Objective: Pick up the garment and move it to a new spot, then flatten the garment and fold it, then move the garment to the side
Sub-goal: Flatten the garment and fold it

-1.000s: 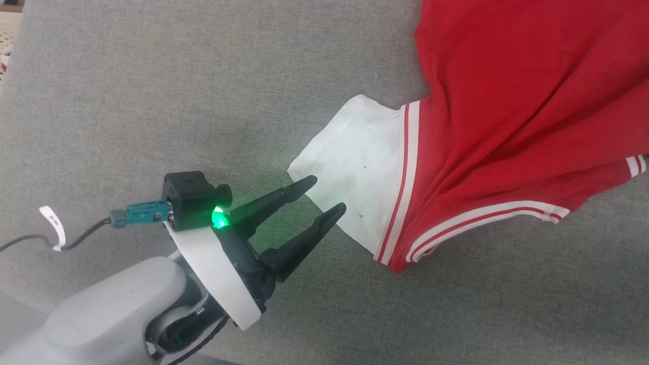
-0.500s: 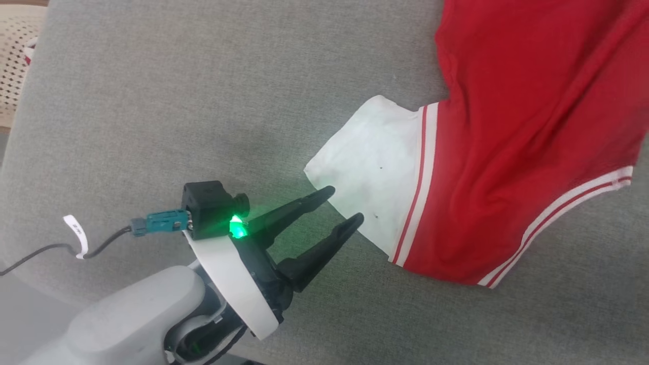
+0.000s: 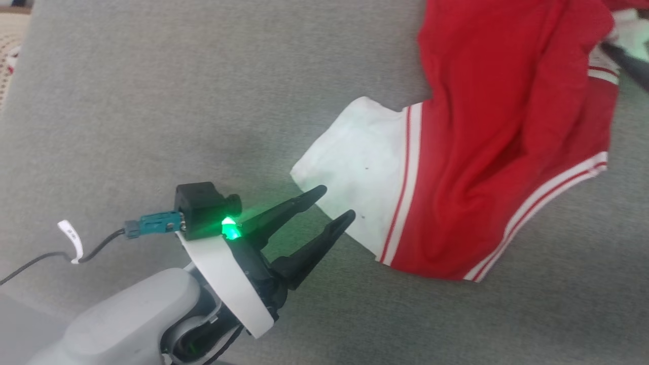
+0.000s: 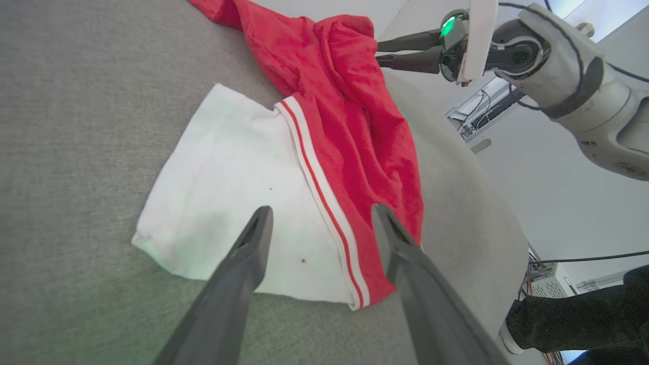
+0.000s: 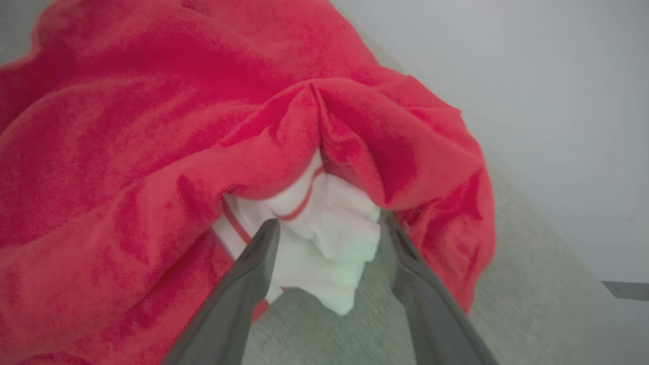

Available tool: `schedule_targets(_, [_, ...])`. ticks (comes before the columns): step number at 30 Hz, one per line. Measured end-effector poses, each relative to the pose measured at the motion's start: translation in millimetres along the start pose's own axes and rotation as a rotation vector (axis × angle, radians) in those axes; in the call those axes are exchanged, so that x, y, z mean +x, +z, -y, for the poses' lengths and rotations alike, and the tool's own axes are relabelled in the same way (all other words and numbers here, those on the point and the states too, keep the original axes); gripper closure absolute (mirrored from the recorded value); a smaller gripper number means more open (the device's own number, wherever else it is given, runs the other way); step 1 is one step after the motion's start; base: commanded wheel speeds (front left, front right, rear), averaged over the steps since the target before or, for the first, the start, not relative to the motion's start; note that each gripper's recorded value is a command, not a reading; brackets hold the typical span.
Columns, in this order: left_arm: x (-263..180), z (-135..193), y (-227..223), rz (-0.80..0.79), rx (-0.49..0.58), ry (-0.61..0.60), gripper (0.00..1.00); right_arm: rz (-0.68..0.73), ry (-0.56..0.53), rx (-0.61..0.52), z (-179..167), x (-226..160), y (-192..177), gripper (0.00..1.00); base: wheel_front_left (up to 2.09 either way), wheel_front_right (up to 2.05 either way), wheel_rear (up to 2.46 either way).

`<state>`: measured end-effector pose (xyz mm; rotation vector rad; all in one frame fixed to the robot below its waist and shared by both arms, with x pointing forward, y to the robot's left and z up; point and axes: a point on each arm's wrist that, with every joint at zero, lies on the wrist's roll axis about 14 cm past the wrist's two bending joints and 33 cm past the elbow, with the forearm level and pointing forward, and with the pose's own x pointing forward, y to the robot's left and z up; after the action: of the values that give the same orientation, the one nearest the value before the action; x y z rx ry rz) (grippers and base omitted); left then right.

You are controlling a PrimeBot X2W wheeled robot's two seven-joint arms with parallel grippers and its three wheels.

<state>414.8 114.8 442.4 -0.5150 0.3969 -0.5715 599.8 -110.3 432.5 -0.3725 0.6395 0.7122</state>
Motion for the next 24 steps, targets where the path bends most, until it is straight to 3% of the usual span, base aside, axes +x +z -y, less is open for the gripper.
schedule_targets(5, [4, 4, 1, 0.009, -0.009, -0.022, 0.0, -0.009, -0.041, 0.045, 21, -37, -14, 0.0, 0.0, 0.0, 0.0])
schedule_targets(11, [12, 15, -2, 0.009, -0.024, -0.062, 0.0, -0.157, -0.015, 0.122, 22, -75, -60, 0.0, 0.0, 0.0, 0.0])
schedule_targets(17, [15, 22, -11, 0.006, -0.057, -0.067, 0.0, -0.1, 0.028, 0.118, 9, -51, -46, 0.0, 0.0, 0.0, 0.0])
schedule_targets(24, [8, 9, -10, 0.02, -0.075, -0.008, 0.0, -0.148, 0.045, 0.054, -3, -8, -49, 0.0, 0.0, 0.0, 0.0])
